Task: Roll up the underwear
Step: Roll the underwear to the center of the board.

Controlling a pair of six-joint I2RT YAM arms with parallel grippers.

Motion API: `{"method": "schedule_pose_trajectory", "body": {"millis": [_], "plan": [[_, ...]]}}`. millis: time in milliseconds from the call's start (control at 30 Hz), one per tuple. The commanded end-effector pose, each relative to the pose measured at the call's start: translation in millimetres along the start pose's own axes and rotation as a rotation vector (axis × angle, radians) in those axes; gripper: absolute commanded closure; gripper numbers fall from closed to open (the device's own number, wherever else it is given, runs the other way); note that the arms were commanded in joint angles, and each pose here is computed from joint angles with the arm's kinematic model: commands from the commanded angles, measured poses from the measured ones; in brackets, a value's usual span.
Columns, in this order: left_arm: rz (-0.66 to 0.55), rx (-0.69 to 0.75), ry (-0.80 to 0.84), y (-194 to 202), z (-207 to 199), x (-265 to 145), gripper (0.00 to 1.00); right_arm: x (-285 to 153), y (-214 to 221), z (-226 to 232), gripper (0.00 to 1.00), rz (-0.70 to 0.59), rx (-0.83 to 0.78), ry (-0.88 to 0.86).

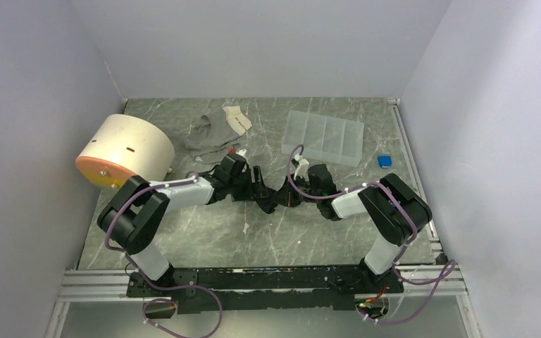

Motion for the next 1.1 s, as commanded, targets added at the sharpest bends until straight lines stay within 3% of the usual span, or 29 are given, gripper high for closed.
{"method": "schedule_pose_trajectory", "body": {"millis": [0, 133, 300, 400, 733, 1067], "plan": [[-0.032, 0.022, -0.019, -10.0, -5.6, 8.5, 0.27, -8.3, 23.2, -18.1, 0.91, 0.096, 0.042, 0.110], [-0.025, 0.029, -0.037, -8.9, -5.8, 13.5, 0.33, -11.9, 14.3, -13.7, 0.81, 0.103, -0.007, 0.121], [-0.022, 0.042, -0.044, -6.9, -8.6, 17.3, 0.36, -20.3, -12.6, 3.8, 0.63, 0.082, -0.125, 0.133], [-0.001, 0.038, -0.064, -2.1, -6.5, 17.1, 0.36, -24.3, -25.6, 17.0, 0.58, 0.065, -0.224, 0.180], [0.006, 0.032, -0.074, -2.6, -6.5, 17.8, 0.37, -12.1, -25.5, 64.6, 0.51, -0.030, -0.467, 0.273], [0.018, 0.021, -0.059, -1.3, -8.4, 18.2, 0.37, 13.1, -3.1, 56.8, 0.50, -0.016, -0.532, 0.345]]}}
Point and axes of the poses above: each gripper's point midway between its finger pads, its own x axis out along the fingers, its own z axis along the line the jaws close on, y = z × x, the point moved 8 cm from there along -x, back along the fingers, and after that the axes turned 3 degrees about x, right-handed, at the moved point
